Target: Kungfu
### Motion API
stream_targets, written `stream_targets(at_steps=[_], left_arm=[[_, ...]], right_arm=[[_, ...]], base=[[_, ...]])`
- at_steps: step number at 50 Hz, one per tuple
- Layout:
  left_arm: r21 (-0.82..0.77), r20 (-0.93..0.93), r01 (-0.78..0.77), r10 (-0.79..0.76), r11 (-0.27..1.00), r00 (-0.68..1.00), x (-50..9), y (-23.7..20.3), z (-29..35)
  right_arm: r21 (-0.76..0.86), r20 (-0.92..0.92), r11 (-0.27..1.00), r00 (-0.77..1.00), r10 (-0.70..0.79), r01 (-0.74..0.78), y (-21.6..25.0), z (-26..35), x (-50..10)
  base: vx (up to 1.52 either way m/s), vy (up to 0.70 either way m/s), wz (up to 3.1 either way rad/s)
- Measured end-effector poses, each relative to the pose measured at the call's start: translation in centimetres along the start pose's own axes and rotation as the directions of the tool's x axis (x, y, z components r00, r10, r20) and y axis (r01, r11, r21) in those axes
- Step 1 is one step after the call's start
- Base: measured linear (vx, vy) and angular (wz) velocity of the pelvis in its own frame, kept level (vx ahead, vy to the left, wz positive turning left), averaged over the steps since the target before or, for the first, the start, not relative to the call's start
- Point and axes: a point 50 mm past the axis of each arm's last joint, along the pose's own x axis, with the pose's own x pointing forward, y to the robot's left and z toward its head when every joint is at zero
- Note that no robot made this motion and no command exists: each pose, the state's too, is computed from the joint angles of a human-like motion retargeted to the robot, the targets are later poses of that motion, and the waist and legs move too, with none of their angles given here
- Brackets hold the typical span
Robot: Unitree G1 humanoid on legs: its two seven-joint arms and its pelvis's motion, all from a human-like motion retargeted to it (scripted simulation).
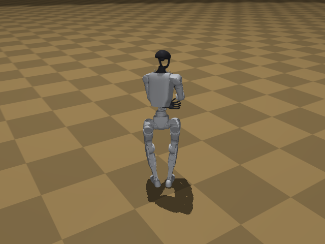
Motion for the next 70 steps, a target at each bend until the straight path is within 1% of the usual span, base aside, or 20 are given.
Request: stream_targets(at_steps=[3, 5, 9, 12, 15, 19, 22, 25, 28, 31, 34, 37, 39, 40, 42, 48, 54, 57, 64, 70], left_arm=[[-0.104, 0.014, 0.118, -0.117, 0.988, 0.993, 0.6, -1.8, -1.5], [-0.248, 0.055, 0.199, -0.191, 0.948, 0.98, 1.2, -3.5, -2.9], [-0.446, 0.089, 0.187, -0.165, 0.875, 0.982, 1.0, -5.4, -5.5], [-0.472, 0.07, 0.148, -0.131, 0.869, 0.989, 0.4, -6.0, -6.8], [-0.478, 0.028, 0.111, -0.111, 0.871, 0.993, -0.3, -5.5, -7.4], [-0.414, 0.011, 0.002, 0.003, 0.91, 1.0, -1.1, -3.1, -6.2], [-0.331, -0.002, -0.124, 0.131, 0.935, 0.991, -2.5, -0.2, -4.7], [-0.243, -0.013, -0.264, 0.269, 0.933, 0.963, -5.5, 3.0, -3.1], [-0.055, 0.047, -0.441, 0.444, 0.896, 0.895, -9.9, 6.8, 0.8], [0.161, 0.154, -0.619, 0.6, 0.769, 0.785, -14.6, 9.7, 6.0], [0.317, 0.351, -0.805, 0.727, 0.501, 0.591, -20.3, 11.3, 12.6], [0.359, 0.587, -0.92, 0.73, 0.155, 0.352, -24.8, 11.4, 19.9], [0.338, 0.657, -0.94, 0.724, -0.035, 0.209, -27.3, 11.5, 21.9], [0.324, 0.67, -0.939, 0.728, -0.112, 0.144, -28.3, 11.6, 22.3], [0.32, 0.64, -0.932, 0.764, -0.171, 0.079, -29.3, 12.0, 21.3], [0.37, 0.498, -0.921, 0.863, -0.121, 0.086, -29.8, 12.2, 14.5], [0.27, 0.515, -0.94, 0.856, -0.209, -0.042, -26.6, 10.4, 6.3], [0.247, 0.463, -0.954, 0.886, -0.171, -0.039, -25.0, 10.1, 4.3], [0.227, 0.463, -0.969, 0.886, -0.096, 0.021, -23.4, 9.8, 4.3], [0.069, 0.581, -0.993, 0.813, -0.098, -0.04, -22.9, 8.7, 7.5]], right_arm=[[0.334, -0.055, 0.939, 0.996, -0.069, 0.084, -0.9, -5.8, -2.1], [0.474, -0.105, 0.862, 0.983, -0.148, 0.18, -1.5, -8.9, -4.0], [0.506, -0.259, 0.773, 0.922, -0.286, 0.382, -2.2, -12.7, -7.3], [0.409, -0.292, 0.831, 0.917, -0.272, 0.376, -2.4, -12.1, -7.4], [0.319, -0.253, 0.91, 0.949, -0.188, 0.265, -2.2, -9.3, -6.0], [0.143, -0.033, 0.984, 0.994, -0.102, 0.106, -1.1, -1.2, -2.7], [-0.077, 0.222, 0.997, 0.975, -0.012, 0.029, 1.9, 7.6, -0.8], [-0.396, 0.469, 0.915, 0.873, 0.135, 0.071, 6.8, 16.5, -1.7], [-0.683, 0.63, 0.658, 0.713, 0.309, 0.318, 12.8, 23.0, -5.1], [-0.711, 0.697, 0.371, 0.524, 0.489, 0.598, 18.5, 25.8, -8.5], [-0.572, 0.671, 0.165, 0.343, 0.657, 0.804, 23.2, 26.4, -11.5], [-0.352, 0.585, 0.099, 0.136, 0.8, 0.931, 26.8, 25.0, -14.0], [-0.28, 0.507, 0.087, 0.071, 0.859, 0.956, 28.1, 23.8, -14.8], [-0.262, 0.457, 0.078, 0.053, 0.888, 0.962, 28.7, 23.3, -15.1], [-0.261, 0.373, 0.02, 0.082, 0.924, 0.965, 29.3, 22.5, -15.1], [-0.32, 0.378, -0.023, 0.15, 0.914, 0.947, 29.0, 22.0, -14.3], [-0.34, 0.306, -0.123, 0.233, 0.923, 0.933, 29.8, 20.8, -13.6], [-0.34, 0.283, -0.158, 0.261, 0.923, 0.927, 30.2, 20.4, -13.4], [-0.388, 0.341, -0.204, 0.346, 0.874, 0.899, 29.0, 20.8, -12.7], [-0.563, 0.572, -0.149, 0.514, 0.64, 0.813, 22.4, 23.2, -9.9]], base=[[-0.21, -0.08, -0.61], [-0.25, -0.02, 0.09], [-0.07, -0.12, -0.16], [-0.02, -0.11, 0.14], [0.09, -0.11, 0.34], [0.16, 0.04, 0.72], [0.21, 0.19, 1.26], [0.34, 0.06, 1.24], [0.35, -0.25, 0.76], [0.21, -0.16, -0.53], [0.2, -0.01, -0.95], [-0.32, -0.01, 0.96], [-0.15, -0.15, 0.97], [0.14, -0.26, -0.14], [0.3, -0.11, -0.76], [0.23, 0.25, -0.39], [0.17, 0.15, 0.82], [0.06, 0.12, 1.02], [0.15, 0.21, 0.88], [0.26, 0.32, -0.14]])
